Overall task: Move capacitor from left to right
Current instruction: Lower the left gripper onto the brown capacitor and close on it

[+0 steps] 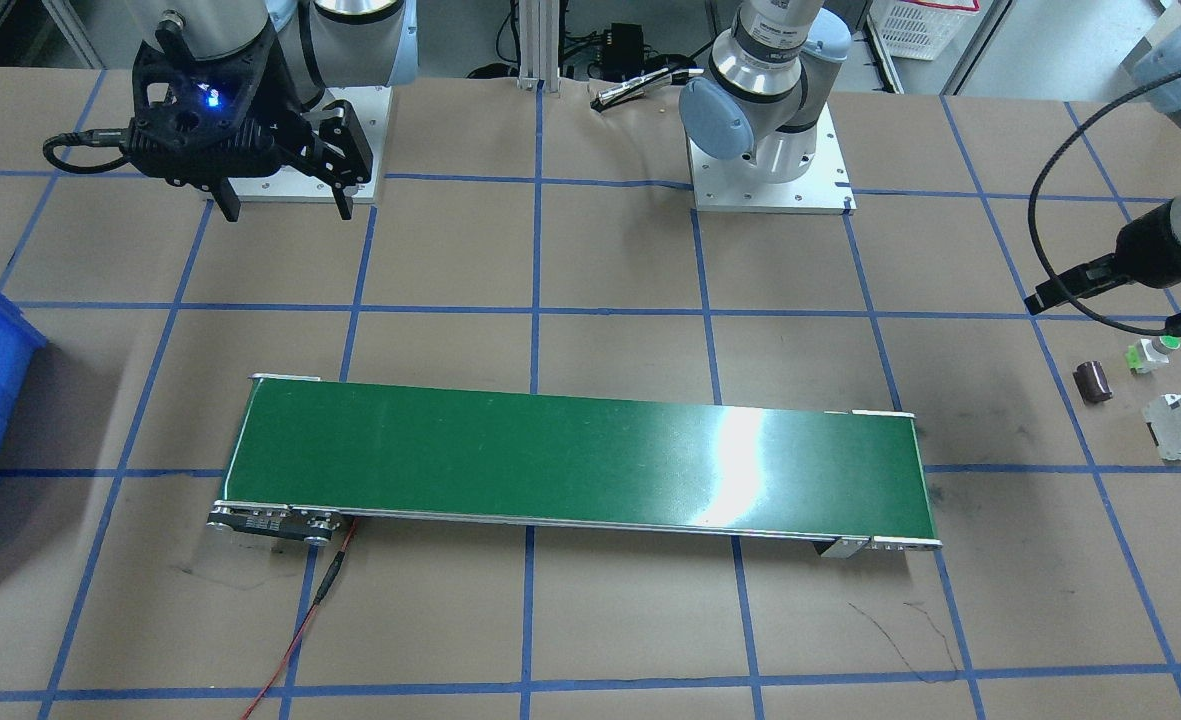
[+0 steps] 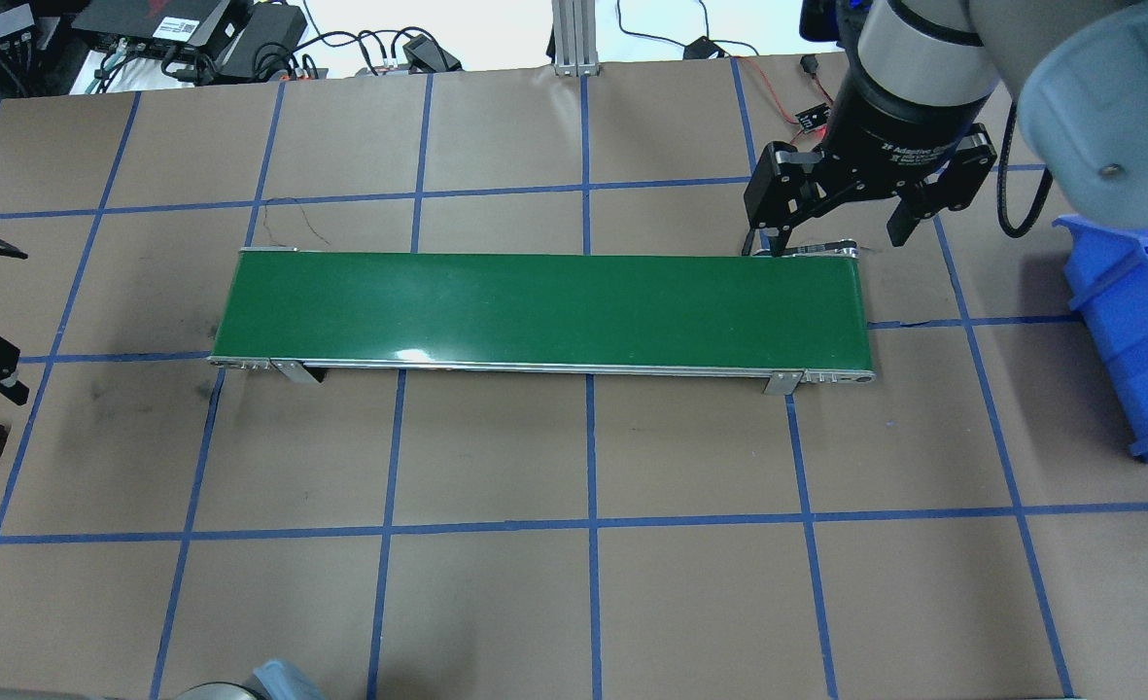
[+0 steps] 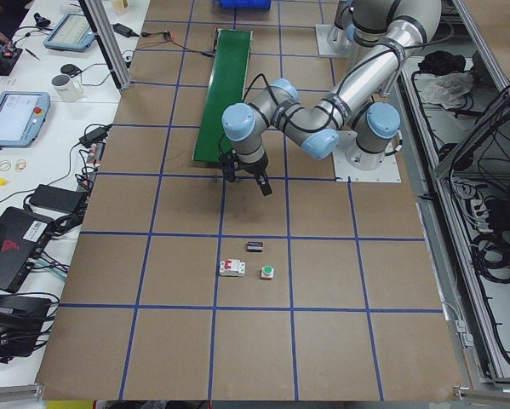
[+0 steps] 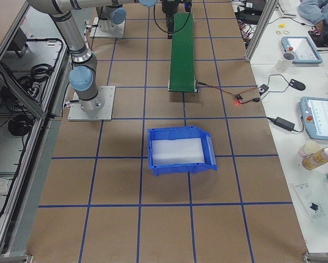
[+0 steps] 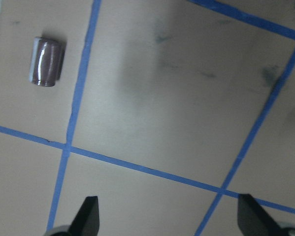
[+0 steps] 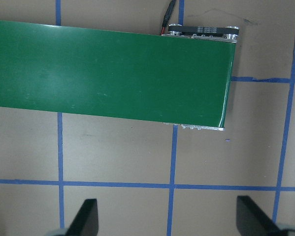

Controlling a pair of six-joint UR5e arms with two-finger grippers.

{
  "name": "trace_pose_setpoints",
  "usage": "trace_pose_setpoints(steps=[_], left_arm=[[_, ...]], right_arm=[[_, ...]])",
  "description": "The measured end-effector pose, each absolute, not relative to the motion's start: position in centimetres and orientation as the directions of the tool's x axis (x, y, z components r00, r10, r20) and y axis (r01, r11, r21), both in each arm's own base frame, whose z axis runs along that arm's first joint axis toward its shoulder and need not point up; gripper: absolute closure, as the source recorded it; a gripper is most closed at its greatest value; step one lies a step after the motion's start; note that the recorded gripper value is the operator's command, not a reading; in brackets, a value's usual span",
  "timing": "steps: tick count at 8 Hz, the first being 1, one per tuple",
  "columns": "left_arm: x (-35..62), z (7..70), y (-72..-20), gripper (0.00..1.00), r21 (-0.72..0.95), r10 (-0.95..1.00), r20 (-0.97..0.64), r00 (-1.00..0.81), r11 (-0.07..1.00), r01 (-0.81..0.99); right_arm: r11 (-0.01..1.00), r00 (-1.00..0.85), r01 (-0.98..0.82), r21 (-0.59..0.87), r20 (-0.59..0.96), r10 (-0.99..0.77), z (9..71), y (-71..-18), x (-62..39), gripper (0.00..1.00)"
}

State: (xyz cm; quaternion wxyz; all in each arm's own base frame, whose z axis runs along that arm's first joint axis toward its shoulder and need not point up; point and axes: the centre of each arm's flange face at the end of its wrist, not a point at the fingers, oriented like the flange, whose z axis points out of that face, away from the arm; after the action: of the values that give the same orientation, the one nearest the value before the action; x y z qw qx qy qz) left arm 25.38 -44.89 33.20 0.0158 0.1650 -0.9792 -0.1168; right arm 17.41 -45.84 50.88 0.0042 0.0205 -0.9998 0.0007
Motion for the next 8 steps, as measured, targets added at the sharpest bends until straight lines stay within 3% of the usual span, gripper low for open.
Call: trace_pose_setpoints(steps=[4,8], left_arm=[[35.3,27.0,-43.7,0.00,0.194,-0.345,-0.083,-0.935,0.914,-0.355],[37.0,24.1,-44.1,0.00,0.206,-0.323,-0.117,-0.939,0.917,-0.341]], right_arm=[[0.999,-0.999,-0.041,0.000,0.009,-0.041,50.8,-45.8,17.4,0.00],[0.999,-0.999,-0.041,-0.001,0.009,-0.041,50.8,-45.8,17.4,0.00]])
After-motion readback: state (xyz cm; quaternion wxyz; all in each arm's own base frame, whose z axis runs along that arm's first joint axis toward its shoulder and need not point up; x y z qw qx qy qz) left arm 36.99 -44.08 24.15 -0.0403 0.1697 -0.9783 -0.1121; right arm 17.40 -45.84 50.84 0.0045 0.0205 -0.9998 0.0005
